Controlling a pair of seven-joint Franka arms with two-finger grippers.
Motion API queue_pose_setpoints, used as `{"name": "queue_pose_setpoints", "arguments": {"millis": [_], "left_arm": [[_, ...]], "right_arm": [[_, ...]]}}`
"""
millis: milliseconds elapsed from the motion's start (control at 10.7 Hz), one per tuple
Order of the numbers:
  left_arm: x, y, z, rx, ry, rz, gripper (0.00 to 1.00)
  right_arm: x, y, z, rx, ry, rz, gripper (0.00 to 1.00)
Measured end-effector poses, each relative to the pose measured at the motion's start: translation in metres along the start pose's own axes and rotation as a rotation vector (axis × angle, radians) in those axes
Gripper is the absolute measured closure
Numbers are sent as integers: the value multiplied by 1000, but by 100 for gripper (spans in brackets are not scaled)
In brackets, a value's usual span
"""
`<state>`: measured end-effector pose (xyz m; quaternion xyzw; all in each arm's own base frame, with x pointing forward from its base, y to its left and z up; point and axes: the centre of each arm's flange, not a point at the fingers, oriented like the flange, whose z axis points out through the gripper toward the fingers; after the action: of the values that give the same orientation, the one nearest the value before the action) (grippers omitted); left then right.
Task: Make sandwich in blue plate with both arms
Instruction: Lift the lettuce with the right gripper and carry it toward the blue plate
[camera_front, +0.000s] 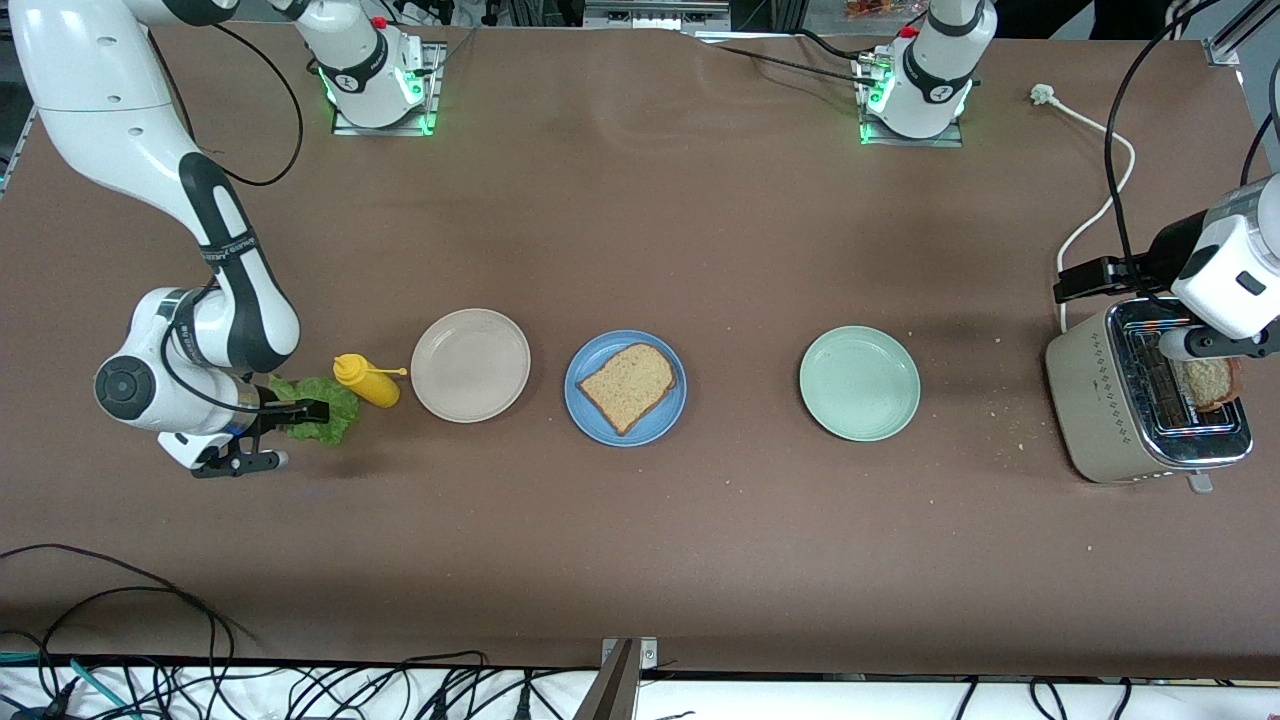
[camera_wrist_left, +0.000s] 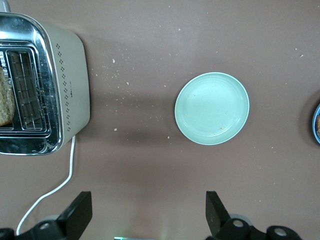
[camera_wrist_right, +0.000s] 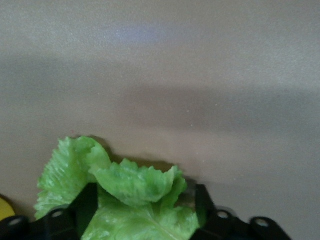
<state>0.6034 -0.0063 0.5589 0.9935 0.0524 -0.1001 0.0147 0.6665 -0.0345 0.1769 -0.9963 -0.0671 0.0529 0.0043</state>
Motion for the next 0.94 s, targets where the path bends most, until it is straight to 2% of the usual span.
{"name": "queue_pose_setpoints", "arguments": {"millis": [376, 563, 939], "left_arm": [[4, 1, 8, 2, -14, 1, 0], [5, 0, 8, 2, -15, 0, 0], [5, 1, 8, 2, -15, 0, 0]], "right_arm": [[1, -1, -11, -2, 13, -3, 70], [-2, -3, -57, -8, 41, -7, 89], [-36, -24, -179, -6, 22, -31, 94]]}}
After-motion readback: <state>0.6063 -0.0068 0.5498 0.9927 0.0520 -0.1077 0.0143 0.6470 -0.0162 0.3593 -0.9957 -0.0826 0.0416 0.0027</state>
